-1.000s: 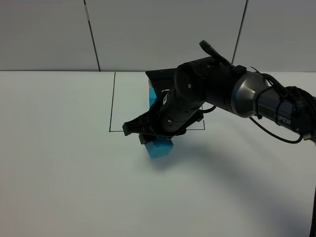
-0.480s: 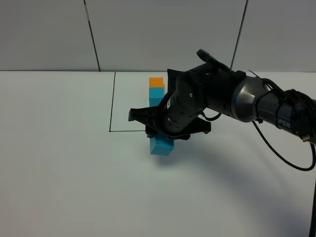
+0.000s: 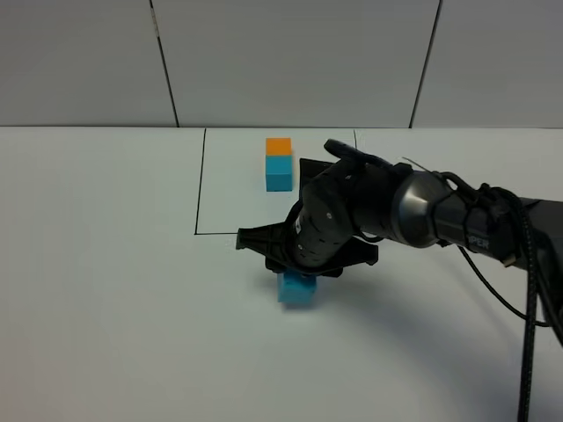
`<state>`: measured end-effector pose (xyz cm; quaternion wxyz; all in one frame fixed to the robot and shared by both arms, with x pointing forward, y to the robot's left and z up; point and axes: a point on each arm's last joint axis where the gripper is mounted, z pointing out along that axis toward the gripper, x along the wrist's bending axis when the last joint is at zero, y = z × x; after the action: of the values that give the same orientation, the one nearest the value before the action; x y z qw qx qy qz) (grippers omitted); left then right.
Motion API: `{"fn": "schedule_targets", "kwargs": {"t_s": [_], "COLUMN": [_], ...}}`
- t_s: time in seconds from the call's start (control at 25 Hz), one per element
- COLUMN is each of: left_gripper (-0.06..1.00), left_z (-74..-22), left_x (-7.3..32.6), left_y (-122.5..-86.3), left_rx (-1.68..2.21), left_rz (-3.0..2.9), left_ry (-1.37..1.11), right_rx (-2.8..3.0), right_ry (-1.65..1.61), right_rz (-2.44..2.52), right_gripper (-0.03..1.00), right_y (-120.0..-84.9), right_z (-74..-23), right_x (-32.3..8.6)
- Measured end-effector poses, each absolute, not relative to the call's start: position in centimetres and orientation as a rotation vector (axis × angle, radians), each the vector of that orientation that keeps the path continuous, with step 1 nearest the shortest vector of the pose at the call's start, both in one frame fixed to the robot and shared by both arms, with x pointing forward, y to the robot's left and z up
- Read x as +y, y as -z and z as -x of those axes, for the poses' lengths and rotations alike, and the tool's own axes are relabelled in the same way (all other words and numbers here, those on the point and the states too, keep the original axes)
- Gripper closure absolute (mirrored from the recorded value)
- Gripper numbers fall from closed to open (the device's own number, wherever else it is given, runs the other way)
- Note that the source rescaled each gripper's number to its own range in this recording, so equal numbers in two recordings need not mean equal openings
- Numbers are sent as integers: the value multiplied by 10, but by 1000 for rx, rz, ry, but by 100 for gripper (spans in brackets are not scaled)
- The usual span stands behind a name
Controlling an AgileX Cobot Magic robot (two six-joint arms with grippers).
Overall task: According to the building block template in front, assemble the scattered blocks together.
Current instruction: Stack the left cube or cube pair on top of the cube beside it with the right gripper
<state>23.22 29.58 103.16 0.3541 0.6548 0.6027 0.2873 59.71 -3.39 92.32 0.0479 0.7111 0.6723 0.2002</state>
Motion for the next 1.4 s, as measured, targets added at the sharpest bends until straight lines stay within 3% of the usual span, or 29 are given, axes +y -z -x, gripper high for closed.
{"fn": "schedule_targets", "kwargs": {"t_s": [0.4,1.4], "left_gripper": [10,10], "left_z": [-232,-232], "left_x": [296,296], "left_y": [-1032,-1032], "left_rx": [1558,1558], "left_rz": [-1693,-1693], "left_ry": [-743,-743], "right_rx": [2084,2118], "right_ry": [-514,-448], "right_rz": [-2124,-2092], "right_gripper": [53,53], "right_y": [-894,-887], "right_z": [-601,-602], "right_x": [-26,-17]}}
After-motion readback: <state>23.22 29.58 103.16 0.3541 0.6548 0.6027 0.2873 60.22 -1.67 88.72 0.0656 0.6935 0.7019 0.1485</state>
